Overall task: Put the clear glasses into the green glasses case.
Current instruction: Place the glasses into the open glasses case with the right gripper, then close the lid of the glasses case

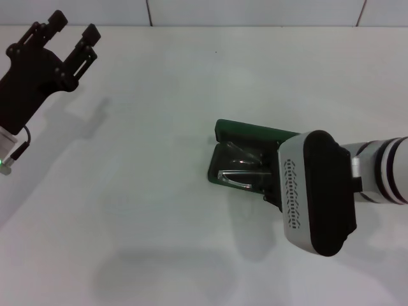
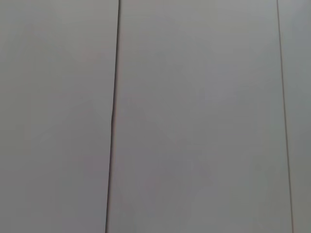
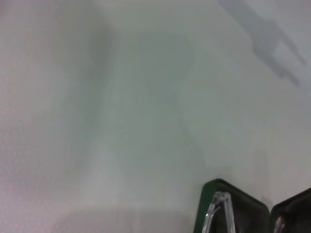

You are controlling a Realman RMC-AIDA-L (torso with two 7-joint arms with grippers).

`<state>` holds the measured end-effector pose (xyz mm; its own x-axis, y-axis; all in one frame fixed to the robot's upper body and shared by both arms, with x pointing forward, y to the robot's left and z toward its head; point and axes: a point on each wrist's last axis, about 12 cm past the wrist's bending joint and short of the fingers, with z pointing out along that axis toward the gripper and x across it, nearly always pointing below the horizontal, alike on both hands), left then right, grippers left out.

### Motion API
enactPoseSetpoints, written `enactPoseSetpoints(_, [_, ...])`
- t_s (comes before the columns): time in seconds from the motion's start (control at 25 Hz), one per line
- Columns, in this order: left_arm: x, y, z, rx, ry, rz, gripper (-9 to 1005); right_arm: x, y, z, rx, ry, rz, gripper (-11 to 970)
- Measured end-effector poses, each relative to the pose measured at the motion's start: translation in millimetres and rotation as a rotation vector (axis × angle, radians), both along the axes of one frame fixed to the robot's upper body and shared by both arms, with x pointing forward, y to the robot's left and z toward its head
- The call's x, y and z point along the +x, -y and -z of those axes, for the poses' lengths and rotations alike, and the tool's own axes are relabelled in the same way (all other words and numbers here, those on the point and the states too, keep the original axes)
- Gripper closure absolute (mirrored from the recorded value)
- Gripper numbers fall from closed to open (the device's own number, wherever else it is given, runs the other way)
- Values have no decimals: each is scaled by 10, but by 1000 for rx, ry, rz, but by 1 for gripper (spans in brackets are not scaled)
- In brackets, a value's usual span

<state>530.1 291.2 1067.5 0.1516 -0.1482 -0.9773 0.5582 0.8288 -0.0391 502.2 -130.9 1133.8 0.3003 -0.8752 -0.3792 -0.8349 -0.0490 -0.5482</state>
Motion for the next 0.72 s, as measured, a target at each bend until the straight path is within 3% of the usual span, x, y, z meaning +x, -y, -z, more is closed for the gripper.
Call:
enactPoseSetpoints(0.48, [1, -1, -6, -2, 4, 1, 357, -7, 45, -152, 158, -104, -18, 656])
enactPoseSetpoints(0.72, [31, 31, -36, 2, 16, 14, 357, 41, 85, -44, 144, -196, -9, 655])
